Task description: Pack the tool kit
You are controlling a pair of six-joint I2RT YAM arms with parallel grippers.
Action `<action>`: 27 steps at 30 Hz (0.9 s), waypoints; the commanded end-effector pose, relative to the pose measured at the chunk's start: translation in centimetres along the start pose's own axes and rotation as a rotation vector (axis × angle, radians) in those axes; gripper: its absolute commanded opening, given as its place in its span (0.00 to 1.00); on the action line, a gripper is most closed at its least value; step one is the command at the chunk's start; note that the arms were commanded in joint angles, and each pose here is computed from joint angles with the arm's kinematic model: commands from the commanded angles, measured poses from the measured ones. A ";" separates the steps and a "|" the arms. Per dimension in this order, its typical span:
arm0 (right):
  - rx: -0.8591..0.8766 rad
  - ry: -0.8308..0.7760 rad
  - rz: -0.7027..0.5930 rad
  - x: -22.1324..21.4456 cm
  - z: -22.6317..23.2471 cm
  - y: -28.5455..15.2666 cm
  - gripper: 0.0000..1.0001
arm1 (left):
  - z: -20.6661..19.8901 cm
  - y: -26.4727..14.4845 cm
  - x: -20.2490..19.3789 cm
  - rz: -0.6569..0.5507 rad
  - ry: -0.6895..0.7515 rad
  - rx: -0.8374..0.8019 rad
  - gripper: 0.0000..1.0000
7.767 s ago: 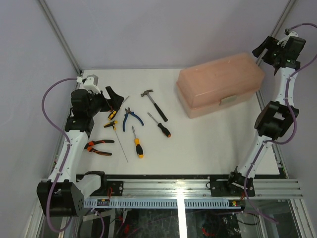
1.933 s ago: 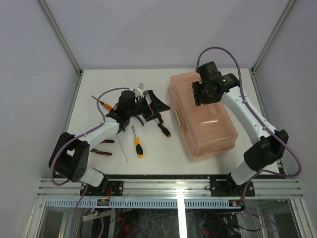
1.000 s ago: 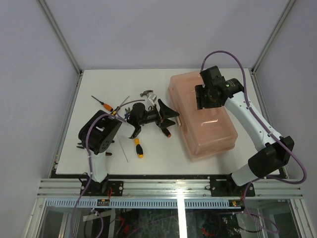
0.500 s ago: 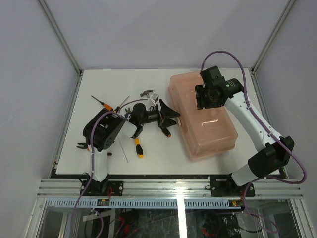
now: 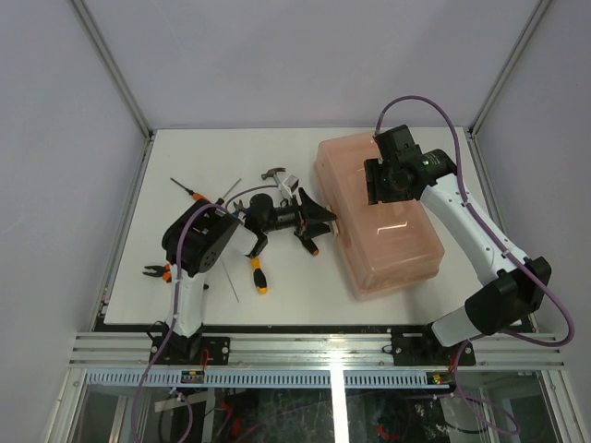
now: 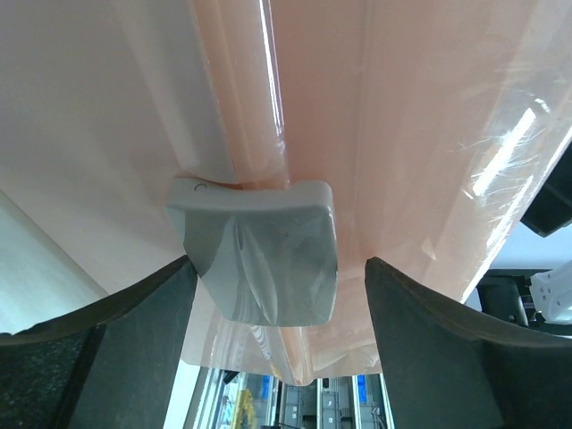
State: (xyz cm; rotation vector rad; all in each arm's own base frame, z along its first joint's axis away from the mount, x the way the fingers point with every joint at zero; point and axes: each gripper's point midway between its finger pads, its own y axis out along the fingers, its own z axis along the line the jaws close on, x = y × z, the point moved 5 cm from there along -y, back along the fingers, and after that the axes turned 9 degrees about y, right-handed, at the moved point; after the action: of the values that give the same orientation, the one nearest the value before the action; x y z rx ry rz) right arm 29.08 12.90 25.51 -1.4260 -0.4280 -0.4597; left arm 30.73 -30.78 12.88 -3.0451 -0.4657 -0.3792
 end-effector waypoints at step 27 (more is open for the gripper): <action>-0.069 -0.060 0.239 -5.5 -1.7 0.6 0.58 | 0.5 0.7 -1.0 0.079 -0.008 0.050 0.00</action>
State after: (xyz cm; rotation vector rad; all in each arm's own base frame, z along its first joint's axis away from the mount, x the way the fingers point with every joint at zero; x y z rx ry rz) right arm 28.20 12.50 25.36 -1.4261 -0.4272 -0.4579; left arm 31.07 -31.14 12.23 -3.0382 -0.4355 -0.3362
